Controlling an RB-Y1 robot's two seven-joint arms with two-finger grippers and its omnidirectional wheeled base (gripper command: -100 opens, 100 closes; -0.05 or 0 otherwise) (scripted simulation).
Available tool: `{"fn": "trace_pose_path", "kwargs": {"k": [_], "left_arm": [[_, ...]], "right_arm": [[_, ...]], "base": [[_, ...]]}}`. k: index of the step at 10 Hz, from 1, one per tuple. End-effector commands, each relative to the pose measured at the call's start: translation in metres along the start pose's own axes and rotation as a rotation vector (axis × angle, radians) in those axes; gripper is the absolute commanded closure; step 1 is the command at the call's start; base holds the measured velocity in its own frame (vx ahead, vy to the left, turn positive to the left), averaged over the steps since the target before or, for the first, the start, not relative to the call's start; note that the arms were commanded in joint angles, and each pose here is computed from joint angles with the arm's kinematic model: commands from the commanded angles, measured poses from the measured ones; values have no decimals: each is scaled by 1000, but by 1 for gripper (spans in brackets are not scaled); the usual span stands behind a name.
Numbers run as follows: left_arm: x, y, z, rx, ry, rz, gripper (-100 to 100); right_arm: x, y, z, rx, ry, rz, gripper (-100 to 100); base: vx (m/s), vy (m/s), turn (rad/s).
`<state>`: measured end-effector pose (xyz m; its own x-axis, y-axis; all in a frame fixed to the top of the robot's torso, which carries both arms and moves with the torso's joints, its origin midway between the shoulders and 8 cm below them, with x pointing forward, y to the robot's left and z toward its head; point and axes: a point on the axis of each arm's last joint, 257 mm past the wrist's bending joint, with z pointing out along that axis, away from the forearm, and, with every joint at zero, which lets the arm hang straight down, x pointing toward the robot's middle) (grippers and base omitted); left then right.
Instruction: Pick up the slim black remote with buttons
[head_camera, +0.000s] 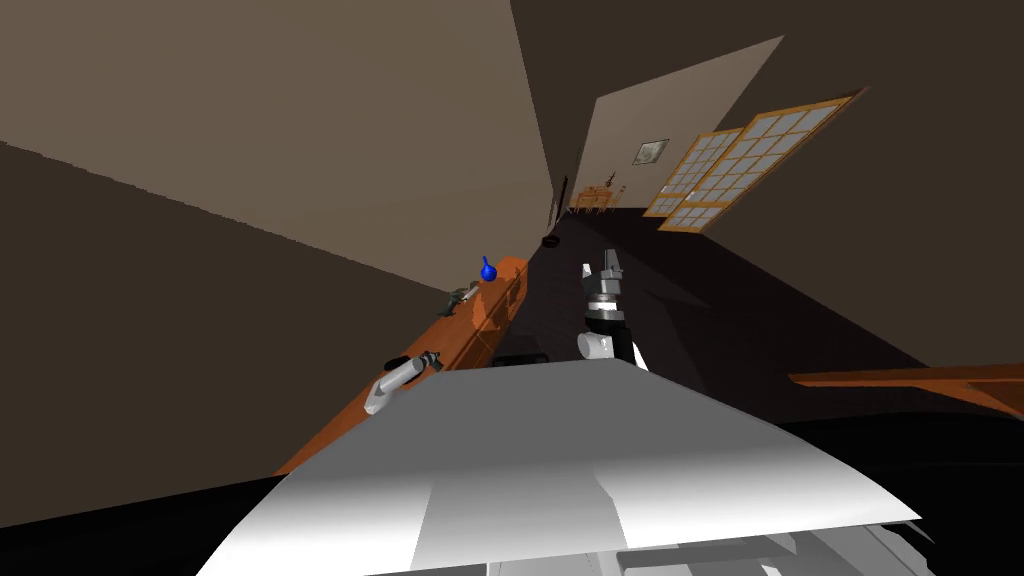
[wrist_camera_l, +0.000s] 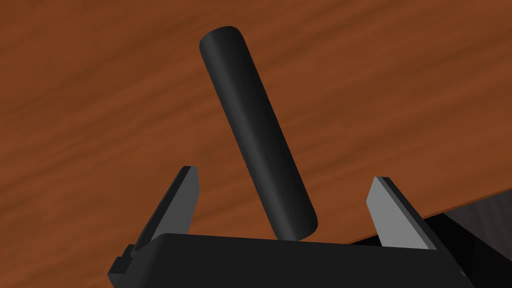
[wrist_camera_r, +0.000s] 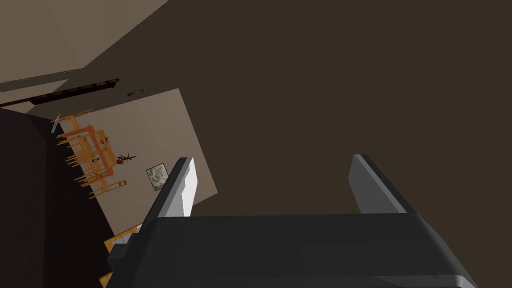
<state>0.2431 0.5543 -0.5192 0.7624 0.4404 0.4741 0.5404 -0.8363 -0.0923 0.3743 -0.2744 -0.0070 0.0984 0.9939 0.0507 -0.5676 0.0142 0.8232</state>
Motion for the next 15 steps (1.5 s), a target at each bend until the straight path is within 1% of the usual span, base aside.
{"fn": "trace_pose_path", "kwargs": {"k": [1,2,3,4,5,6,7,8,9,10,11,12,13,15], "left_arm": [[-17,-6,4,7,-70,-78,-100],[-20,-7,5,9,-79,-100,-100],[-35,-10,7,16,-137,-155,-100],[-36,-10,7,18,-138,-172,-100],[-48,-13,7,26,-190,-225,-100],[-50,-13,8,29,-195,-240,-100],[-63,-15,8,40,-248,-296,-100],[-63,-15,8,41,-248,-304,-100],[-75,-17,7,54,-296,-356,-100],[-75,-17,7,55,-296,-362,-100],[-85,-18,5,69,-341,-416,-100],[-95,-18,4,80,-382,-453,-100],[-95,-18,4,83,-382,-465,-100],[-110,-18,-1,108,-450,-544,-100]], "right_arm": [[0,0,0,0,0,0,0],[0,0,0,0,0,0,0],[0,0,0,0,0,0,0],[0,0,0,0,0,0,0],[0,0,0,0,0,0,0],[0,0,0,0,0,0,0],[0,0,0,0,0,0,0],[0,0,0,0,0,0,0],[0,0,0,0,0,0,0],[0,0,0,0,0,0,0],[0,0,0,0,0,0,0],[0,0,0,0,0,0,0],[0,0,0,0,0,0,0],[0,0,0,0,0,0,0]], "base": [[-17,68,-218],[-10,64,-112],[-14,58,-221],[-19,51,-111],[-22,57,-149],[-17,50,-137],[-20,54,-224],[-16,53,-99],[-23,60,-178],[-19,57,-95],[-19,53,-161],[-34,77,-282],[-34,65,-94],[-31,64,-170]]}}
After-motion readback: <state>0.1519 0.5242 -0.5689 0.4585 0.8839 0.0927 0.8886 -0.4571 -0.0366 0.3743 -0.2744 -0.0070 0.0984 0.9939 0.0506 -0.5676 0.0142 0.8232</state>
